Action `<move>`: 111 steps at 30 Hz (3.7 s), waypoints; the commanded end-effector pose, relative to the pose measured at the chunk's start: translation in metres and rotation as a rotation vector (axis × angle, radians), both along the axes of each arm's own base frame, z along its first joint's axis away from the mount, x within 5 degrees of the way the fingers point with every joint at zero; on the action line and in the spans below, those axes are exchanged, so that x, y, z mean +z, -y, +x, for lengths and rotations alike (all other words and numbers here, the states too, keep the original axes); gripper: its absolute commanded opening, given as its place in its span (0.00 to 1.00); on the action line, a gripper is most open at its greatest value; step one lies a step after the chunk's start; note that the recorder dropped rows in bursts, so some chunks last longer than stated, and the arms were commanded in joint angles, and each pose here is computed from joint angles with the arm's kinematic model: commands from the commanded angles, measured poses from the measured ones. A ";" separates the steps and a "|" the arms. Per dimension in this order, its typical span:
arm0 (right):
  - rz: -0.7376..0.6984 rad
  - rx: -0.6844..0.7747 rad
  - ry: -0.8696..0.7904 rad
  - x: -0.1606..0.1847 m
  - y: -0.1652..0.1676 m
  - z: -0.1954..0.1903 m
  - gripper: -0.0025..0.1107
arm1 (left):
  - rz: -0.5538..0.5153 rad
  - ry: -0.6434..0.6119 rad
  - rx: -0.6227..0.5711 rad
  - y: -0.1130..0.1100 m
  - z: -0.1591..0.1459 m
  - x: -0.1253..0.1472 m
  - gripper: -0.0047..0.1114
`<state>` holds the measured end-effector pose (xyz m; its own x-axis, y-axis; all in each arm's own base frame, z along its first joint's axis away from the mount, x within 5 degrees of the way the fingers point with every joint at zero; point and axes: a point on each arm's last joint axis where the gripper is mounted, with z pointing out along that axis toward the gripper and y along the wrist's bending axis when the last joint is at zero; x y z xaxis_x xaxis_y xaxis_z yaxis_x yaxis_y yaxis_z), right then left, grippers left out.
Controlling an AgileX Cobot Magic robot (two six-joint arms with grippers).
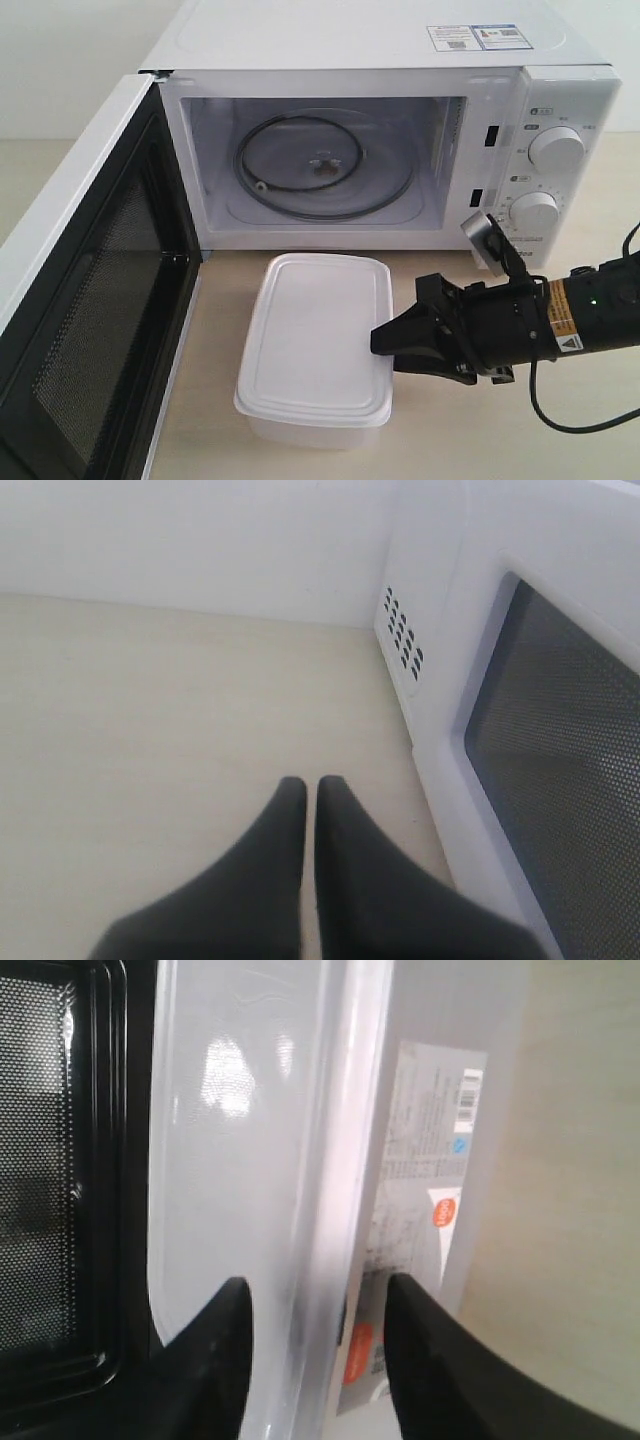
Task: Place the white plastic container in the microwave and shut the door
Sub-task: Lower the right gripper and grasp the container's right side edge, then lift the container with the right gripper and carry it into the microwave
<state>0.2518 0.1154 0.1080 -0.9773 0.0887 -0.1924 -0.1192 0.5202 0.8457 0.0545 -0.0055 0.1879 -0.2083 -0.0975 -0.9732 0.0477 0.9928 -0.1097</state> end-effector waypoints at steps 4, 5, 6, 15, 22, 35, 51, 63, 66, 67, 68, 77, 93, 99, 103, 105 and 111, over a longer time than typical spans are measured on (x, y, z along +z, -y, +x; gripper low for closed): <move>-0.017 0.035 0.020 0.002 0.000 -0.001 0.39 | -0.003 -0.001 0.002 0.000 0.000 -0.001 0.08; -0.019 0.039 0.020 0.002 0.000 -0.001 0.39 | -0.003 -0.001 0.002 0.000 0.000 -0.001 0.08; -0.019 0.039 0.020 0.002 0.000 -0.001 0.39 | -0.003 -0.001 0.002 0.000 0.000 -0.001 0.08; -0.017 0.035 0.024 0.002 0.000 -0.001 0.16 | -0.003 -0.001 0.002 0.000 0.000 -0.001 0.08; -0.015 0.054 0.051 0.002 0.000 -0.001 0.02 | -0.003 -0.001 0.002 0.000 0.000 -0.001 0.08; 0.169 0.021 0.213 0.033 -0.007 0.000 0.02 | -0.003 -0.001 0.002 0.000 0.000 -0.001 0.08; 0.173 -0.427 0.291 0.048 -0.055 -0.036 0.02 | -0.003 -0.001 0.002 0.000 0.000 -0.001 0.08; 0.108 -0.730 0.315 0.051 -0.071 -0.039 0.02 | -0.003 -0.001 0.002 0.000 0.000 -0.001 0.08; 0.134 -0.775 0.310 0.059 -0.076 -0.030 0.02 | -0.003 -0.001 0.002 0.000 0.000 -0.001 0.08; 0.126 -0.786 0.301 0.061 -0.078 -0.026 0.02 | -0.003 -0.001 0.002 0.000 0.000 -0.001 0.08; 0.112 -0.797 0.290 0.062 -0.081 -0.022 0.02 | -0.003 -0.001 0.002 0.000 0.000 -0.001 0.08; 0.105 -0.942 0.286 0.081 -0.098 0.011 0.02 | -0.003 -0.001 0.002 0.000 0.000 -0.001 0.08; 0.084 -0.946 0.283 0.070 -0.130 0.044 0.02 | -0.003 -0.001 0.002 0.000 0.000 -0.001 0.08; 0.080 -1.038 0.245 0.067 -0.123 0.045 0.02 | -0.003 -0.001 0.002 0.000 0.000 -0.001 0.08; 0.092 -1.072 0.228 0.067 -0.121 0.046 0.02 | -0.003 -0.001 -0.013 0.001 0.000 -0.001 0.08; 0.097 -1.076 0.226 0.067 -0.121 0.046 0.02 | -0.003 -0.001 -0.025 0.001 0.000 -0.001 0.08; 0.129 -1.104 0.218 0.073 -0.125 0.052 0.02 | -0.003 -0.001 -0.052 0.003 0.000 -0.001 0.08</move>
<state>0.2989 0.2376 0.1720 -0.3255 0.9059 -0.2710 0.2393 0.3562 0.9033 0.0542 -0.0078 0.1879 -0.2121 -0.0888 -0.9732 0.0890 0.9900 -0.1097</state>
